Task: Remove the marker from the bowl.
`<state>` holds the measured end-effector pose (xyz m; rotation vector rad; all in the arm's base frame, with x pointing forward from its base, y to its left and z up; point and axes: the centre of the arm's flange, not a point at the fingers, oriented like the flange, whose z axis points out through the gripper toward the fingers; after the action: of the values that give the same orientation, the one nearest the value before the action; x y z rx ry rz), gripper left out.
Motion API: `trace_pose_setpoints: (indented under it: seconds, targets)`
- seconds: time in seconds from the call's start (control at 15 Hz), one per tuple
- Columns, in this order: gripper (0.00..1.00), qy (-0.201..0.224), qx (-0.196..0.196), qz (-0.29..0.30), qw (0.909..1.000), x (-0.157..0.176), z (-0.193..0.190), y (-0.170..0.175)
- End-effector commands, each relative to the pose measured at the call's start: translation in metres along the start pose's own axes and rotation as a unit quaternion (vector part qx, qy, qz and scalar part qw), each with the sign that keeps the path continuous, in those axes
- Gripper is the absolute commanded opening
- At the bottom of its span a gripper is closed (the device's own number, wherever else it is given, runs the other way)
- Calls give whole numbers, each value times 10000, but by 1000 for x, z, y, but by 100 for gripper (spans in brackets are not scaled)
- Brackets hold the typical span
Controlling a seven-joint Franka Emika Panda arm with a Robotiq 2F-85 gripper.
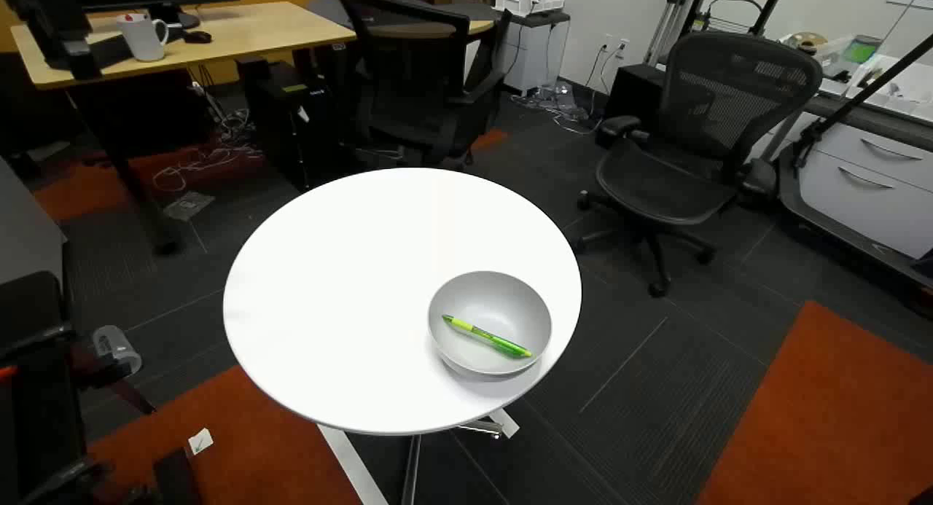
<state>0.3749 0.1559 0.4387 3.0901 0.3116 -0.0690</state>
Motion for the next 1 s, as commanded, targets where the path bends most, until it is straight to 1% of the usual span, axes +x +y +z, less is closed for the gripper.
trace_pose_setpoints:
  seconds: [0.0, 0.4, 0.53, 0.73, 0.8, 0.93]
  targets:
    - [100, 0, 0, 0, 10000, 0, 0, 0]
    - [100, 0, 0, 0, 10000, 0, 0, 0]
    - [100, 154, -121, 265, 9995, 7, -3, 10]
    - [100, 349, -131, 1069, 9936, 18, -10, 56]
    - [100, 372, -101, 1333, 9903, 21, -11, 78]
    - [100, 452, -84, 1886, 9810, 28, -10, 122]
